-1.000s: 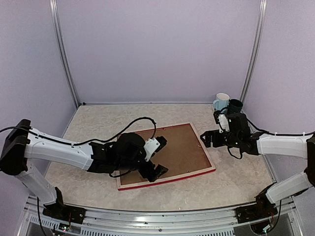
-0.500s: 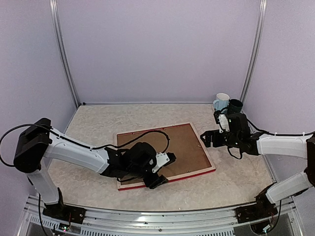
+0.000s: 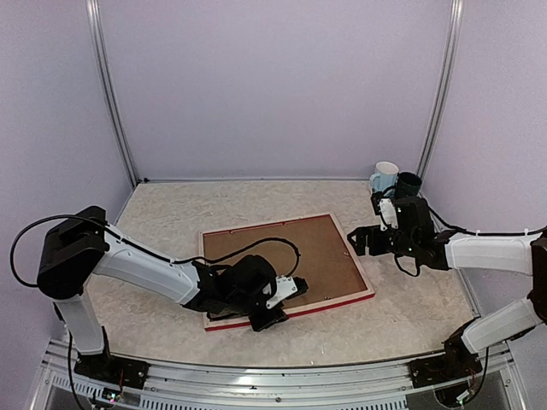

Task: Put the photo into the frame
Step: Pick up the photo frame from the center of the board.

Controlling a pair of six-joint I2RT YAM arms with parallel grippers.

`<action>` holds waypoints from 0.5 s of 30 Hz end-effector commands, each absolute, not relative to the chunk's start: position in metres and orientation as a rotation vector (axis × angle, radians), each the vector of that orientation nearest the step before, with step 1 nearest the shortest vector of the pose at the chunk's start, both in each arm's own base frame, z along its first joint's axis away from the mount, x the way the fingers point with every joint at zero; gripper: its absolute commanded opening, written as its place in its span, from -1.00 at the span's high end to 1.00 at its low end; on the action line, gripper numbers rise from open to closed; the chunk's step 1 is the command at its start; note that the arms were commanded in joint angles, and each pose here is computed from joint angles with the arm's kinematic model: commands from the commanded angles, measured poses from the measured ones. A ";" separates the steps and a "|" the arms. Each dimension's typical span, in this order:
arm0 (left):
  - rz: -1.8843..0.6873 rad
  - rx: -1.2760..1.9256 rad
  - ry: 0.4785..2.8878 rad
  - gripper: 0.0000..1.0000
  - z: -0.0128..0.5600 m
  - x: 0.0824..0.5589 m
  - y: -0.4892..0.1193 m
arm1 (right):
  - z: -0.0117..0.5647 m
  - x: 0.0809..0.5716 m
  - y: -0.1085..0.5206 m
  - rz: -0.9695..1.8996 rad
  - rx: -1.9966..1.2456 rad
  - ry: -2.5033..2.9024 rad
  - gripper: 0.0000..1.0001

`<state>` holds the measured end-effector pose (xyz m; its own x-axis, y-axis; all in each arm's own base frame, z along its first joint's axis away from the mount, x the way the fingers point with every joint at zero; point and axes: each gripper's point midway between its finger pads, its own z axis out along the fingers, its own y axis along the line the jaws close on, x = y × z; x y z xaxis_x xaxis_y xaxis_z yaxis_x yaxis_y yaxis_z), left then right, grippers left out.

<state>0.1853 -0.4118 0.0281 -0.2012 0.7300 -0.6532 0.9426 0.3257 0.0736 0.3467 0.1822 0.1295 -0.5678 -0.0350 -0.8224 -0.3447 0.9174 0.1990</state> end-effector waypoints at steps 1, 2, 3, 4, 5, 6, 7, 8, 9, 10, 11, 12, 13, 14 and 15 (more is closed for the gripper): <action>-0.508 1.507 1.975 0.35 0.028 0.179 -0.421 | 0.125 0.345 0.186 0.452 -0.276 2.145 -0.98; -0.507 1.508 1.977 0.40 0.027 0.179 -0.420 | 0.126 0.344 0.187 0.458 -0.279 2.142 -0.98; -0.509 1.508 1.976 0.44 0.027 0.179 -0.420 | 0.128 0.344 0.187 0.463 -0.283 2.135 -0.98; -0.510 1.510 1.977 0.49 0.027 0.178 -0.420 | 0.129 0.343 0.188 0.470 -0.287 2.128 -0.98; -0.515 1.513 1.977 0.54 0.027 0.178 -0.420 | 0.132 0.342 0.189 0.475 -0.293 2.118 -0.98; -0.520 1.516 1.977 0.60 0.026 0.177 -0.421 | 0.135 0.341 0.190 0.484 -0.299 2.105 -0.99; -0.525 1.519 1.976 0.65 0.026 0.177 -0.421 | 0.138 0.340 0.190 0.490 -0.308 2.091 -0.99; -0.534 1.522 1.973 0.71 0.028 0.176 -0.423 | 0.143 0.338 0.192 0.504 -0.322 2.077 -0.98; -0.543 1.529 1.969 0.76 0.029 0.175 -0.424 | 0.149 0.336 0.194 0.517 -0.337 2.062 -0.99; -0.547 1.533 1.967 0.82 0.031 0.175 -0.425 | 0.155 0.334 0.195 0.528 -0.355 2.047 -0.99; -0.548 1.538 1.965 0.88 0.032 0.174 -0.425 | 0.160 0.332 0.196 0.533 -0.367 2.039 -0.98; -0.548 1.539 1.960 0.95 0.035 0.175 -0.426 | 0.167 0.330 0.198 0.536 -0.380 2.027 -0.98; -0.552 1.542 1.955 1.00 0.039 0.175 -0.427 | 0.175 0.328 0.198 0.534 -0.396 2.015 -0.98; -0.557 1.542 1.948 1.00 0.043 0.175 -0.428 | 0.182 0.326 0.199 0.531 -0.411 2.004 -0.98; -0.570 1.536 1.934 1.00 0.050 0.174 -0.430 | 0.189 0.324 0.200 0.528 -0.428 1.997 -0.98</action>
